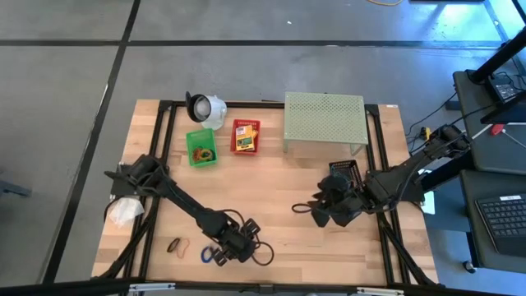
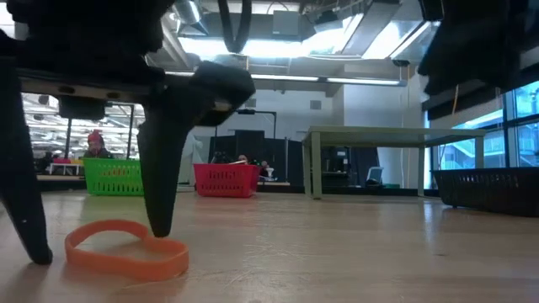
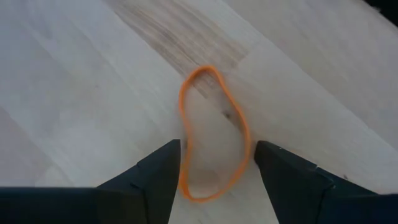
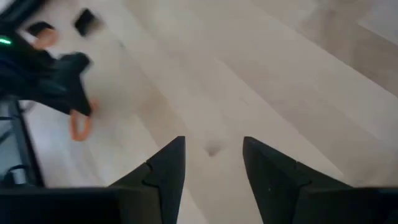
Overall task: Pick & Place Office Desk Supplies
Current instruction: Put the orange rubber band into the black basket
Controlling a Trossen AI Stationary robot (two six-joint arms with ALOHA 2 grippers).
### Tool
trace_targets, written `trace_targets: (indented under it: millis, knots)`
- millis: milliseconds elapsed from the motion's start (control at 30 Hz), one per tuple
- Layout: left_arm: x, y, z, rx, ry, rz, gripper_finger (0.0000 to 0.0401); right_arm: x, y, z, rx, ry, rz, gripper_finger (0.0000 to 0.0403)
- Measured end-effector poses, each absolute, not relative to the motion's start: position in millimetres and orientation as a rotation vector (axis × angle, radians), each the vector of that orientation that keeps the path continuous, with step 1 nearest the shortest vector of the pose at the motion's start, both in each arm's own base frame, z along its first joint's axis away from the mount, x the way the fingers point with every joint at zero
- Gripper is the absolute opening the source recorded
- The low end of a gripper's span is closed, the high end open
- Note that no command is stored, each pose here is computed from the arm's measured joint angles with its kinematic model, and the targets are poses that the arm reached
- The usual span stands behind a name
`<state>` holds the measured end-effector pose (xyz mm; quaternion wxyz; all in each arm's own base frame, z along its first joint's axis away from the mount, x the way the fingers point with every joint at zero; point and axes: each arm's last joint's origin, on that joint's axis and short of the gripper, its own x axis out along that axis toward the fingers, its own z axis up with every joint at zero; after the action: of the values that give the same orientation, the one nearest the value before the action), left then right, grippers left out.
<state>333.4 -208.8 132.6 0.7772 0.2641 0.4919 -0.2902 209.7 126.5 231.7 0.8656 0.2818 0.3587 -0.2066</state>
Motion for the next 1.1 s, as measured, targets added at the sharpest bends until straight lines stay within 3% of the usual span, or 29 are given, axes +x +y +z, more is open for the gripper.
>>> trace_targets:
  millis: [200, 500, 767, 1100]
  knots:
    - [337, -204, 130, 0.524, 1.081, -0.665, 0.0168, 214, 130, 235, 0.595, 0.723, -0.381, 0.0162]
    - [336, -206, 129, 0.568, 1.070, -0.647, 0.0013, 213, 134, 236, 0.600, 0.716, -0.359, 0.0162]
    - [330, -210, 139, 0.611, 1.043, -0.588, 0.0002, 213, 140, 239, 0.597, 0.674, -0.313, 0.0162]
    - [323, -189, 198, 0.581, 0.903, -0.150, 0.0002, 222, 152, 253, 0.547, 0.544, -0.166, 0.0162]
